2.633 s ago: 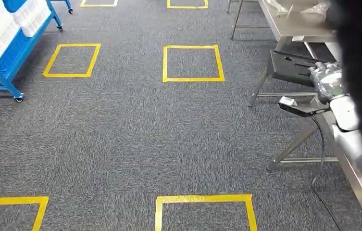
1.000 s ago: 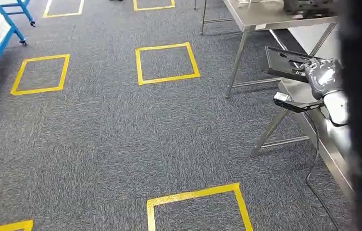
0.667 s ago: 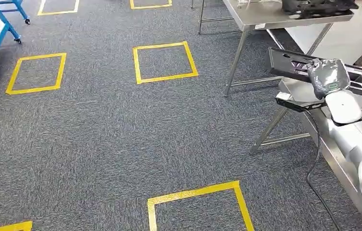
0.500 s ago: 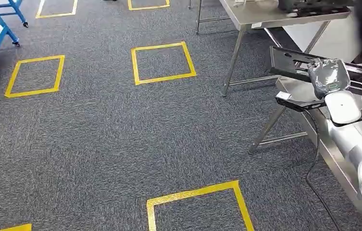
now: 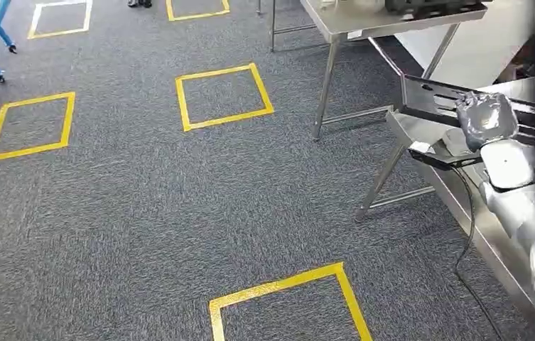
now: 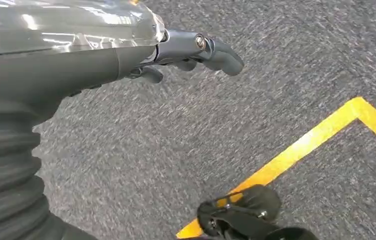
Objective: Take the parts from the cabinet and place them on the table.
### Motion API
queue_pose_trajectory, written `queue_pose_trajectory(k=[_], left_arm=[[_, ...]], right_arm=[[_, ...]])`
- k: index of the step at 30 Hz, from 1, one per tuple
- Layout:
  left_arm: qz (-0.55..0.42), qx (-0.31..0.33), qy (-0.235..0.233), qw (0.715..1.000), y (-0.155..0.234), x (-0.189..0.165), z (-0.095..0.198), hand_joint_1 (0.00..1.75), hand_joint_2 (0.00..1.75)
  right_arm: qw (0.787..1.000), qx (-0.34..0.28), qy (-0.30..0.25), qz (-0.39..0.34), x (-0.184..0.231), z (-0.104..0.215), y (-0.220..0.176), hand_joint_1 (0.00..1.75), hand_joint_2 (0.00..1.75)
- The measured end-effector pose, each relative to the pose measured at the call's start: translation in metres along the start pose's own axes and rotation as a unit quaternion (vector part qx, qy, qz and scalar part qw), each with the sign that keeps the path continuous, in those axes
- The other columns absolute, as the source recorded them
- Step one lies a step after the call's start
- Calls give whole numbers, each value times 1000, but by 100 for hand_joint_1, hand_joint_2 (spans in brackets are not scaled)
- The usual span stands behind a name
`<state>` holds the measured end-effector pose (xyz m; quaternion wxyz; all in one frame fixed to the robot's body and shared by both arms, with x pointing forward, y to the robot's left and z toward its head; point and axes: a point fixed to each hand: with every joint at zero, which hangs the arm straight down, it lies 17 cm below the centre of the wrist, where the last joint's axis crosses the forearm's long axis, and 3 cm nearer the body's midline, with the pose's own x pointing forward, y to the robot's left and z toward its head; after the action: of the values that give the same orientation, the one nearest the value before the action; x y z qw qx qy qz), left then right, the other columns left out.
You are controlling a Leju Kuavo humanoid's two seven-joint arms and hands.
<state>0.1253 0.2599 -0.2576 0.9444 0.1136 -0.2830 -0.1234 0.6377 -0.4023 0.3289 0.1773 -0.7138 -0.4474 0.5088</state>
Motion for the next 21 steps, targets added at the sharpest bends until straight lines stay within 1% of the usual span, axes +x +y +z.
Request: queue_pose_trajectory(k=[2, 6, 11, 18, 21], left_arm=[[-1, -1, 1, 1000, 0, 0, 0, 0, 175], [-8, -4, 1, 1000, -2, -1, 1, 0, 175], [-24, -8, 9, 1000, -3, -7, 2, 0, 175], [-23, -5, 20, 1000, 0, -16, 4, 0, 175], [-24, -4, 24, 999, 1, -20, 5, 0, 175]], right_arm=[[1000, 3, -1, 0, 0, 4, 4, 175, 175], [1000, 7, 4, 6, -12, 11, 11, 175, 175], [1000, 15, -10, 8, -7, 21, 21, 175, 175], [1000, 12, -17, 2, -22, 17, 15, 175, 175], [1000, 5, -20, -1, -22, 11, 7, 175, 175]])
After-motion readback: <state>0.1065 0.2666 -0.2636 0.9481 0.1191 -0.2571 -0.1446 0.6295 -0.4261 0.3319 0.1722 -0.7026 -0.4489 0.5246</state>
